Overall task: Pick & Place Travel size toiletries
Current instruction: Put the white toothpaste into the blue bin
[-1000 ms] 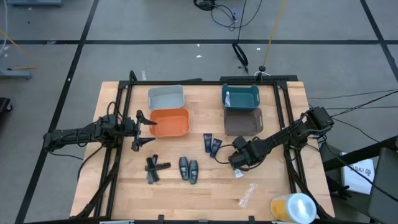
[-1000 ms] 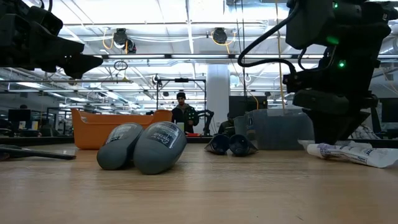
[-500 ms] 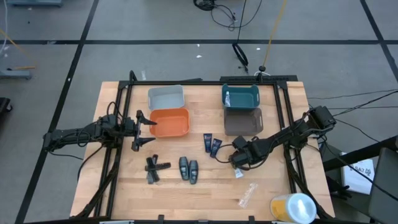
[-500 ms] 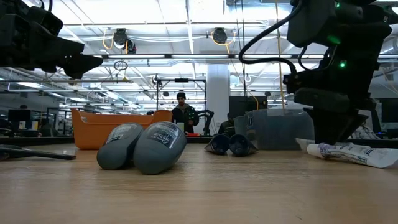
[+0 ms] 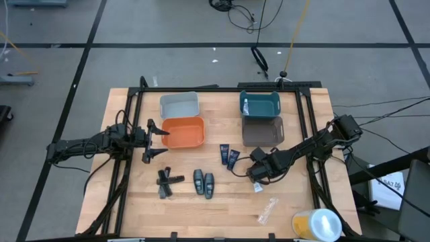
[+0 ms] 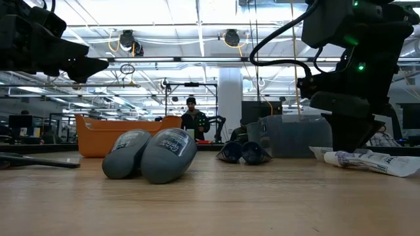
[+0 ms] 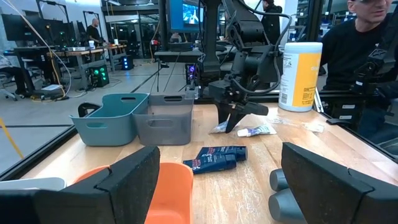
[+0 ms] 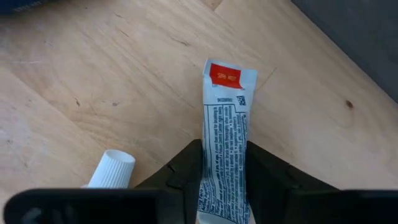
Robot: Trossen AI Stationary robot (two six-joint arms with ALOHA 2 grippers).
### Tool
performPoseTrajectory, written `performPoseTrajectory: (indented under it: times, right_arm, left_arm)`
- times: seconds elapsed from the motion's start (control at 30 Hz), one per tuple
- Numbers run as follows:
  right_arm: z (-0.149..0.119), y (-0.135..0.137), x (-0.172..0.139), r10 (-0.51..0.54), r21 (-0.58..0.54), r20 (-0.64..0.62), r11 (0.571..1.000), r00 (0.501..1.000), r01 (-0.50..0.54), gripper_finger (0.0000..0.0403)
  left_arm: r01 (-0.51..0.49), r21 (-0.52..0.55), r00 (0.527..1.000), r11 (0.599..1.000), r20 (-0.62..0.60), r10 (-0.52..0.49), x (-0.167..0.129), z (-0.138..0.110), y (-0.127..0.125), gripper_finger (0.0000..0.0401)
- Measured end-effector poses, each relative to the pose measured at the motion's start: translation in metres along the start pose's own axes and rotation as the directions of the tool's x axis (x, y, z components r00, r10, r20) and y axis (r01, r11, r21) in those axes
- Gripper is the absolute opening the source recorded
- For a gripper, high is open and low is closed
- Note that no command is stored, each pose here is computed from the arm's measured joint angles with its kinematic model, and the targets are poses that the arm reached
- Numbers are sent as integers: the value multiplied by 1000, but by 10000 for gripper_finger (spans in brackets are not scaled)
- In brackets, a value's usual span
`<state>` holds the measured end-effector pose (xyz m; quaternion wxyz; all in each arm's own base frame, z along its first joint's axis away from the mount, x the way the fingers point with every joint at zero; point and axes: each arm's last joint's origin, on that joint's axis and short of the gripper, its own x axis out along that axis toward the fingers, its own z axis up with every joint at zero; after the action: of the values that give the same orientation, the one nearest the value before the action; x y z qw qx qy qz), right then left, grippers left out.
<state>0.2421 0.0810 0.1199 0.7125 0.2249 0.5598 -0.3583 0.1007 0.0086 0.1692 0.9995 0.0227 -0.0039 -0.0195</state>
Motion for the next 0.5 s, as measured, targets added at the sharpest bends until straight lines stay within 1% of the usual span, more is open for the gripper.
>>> performPoseTrajectory:
  times: [0.33,0.5]
  right_arm:
    - [0,0,0,-3,-8,2,1000,1000,3,86]
    - [0,0,0,-7,-60,15,998,1000,8,86]
  left_arm:
    - [0,0,1000,1000,0,0,0,0,0,328]
    - [0,0,1000,1000,0,0,0,0,0,328]
